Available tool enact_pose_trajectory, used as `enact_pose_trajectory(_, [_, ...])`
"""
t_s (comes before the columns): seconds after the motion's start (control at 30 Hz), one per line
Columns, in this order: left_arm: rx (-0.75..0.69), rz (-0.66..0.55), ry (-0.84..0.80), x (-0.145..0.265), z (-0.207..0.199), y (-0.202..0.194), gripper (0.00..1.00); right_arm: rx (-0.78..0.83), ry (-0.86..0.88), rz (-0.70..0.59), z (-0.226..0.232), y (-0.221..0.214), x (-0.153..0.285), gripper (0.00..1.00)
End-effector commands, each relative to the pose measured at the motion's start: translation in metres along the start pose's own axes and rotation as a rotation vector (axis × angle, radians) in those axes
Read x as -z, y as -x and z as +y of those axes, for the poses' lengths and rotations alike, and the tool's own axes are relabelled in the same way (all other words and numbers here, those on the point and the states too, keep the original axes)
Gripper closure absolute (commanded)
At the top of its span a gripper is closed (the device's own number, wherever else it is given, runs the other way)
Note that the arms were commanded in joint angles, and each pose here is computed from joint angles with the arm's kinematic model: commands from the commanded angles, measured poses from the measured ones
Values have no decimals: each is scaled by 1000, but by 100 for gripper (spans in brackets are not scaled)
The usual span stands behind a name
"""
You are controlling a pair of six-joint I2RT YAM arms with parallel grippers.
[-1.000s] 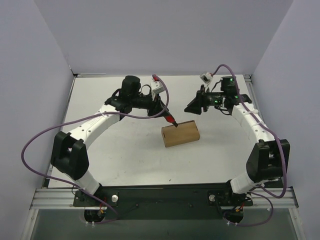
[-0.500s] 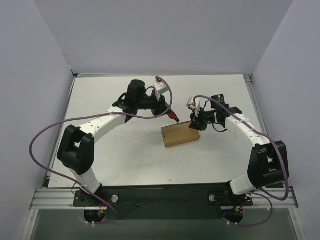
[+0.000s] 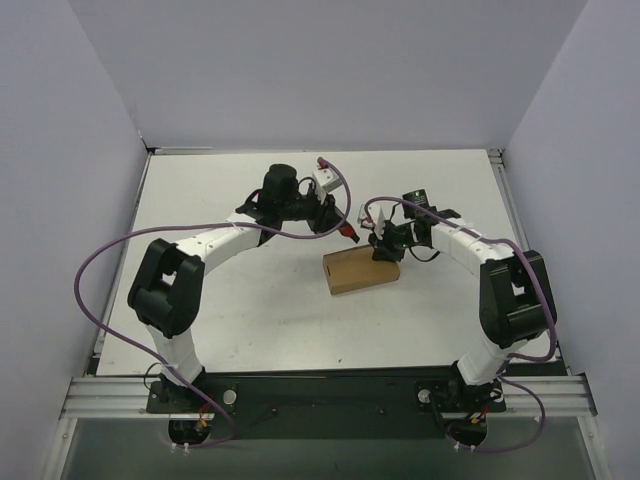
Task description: Unpack the express box
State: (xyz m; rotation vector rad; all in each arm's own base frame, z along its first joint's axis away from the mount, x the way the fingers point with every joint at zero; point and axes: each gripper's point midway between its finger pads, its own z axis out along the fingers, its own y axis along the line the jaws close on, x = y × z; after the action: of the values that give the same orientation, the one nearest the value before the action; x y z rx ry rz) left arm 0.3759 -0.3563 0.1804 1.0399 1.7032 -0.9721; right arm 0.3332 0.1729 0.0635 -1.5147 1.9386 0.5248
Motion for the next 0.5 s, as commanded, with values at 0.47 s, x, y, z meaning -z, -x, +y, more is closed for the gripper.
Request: enact_pose_trajectory(0.47, [-120, -6, 28, 11, 3, -3, 100, 20, 63, 47, 8, -4, -11, 100])
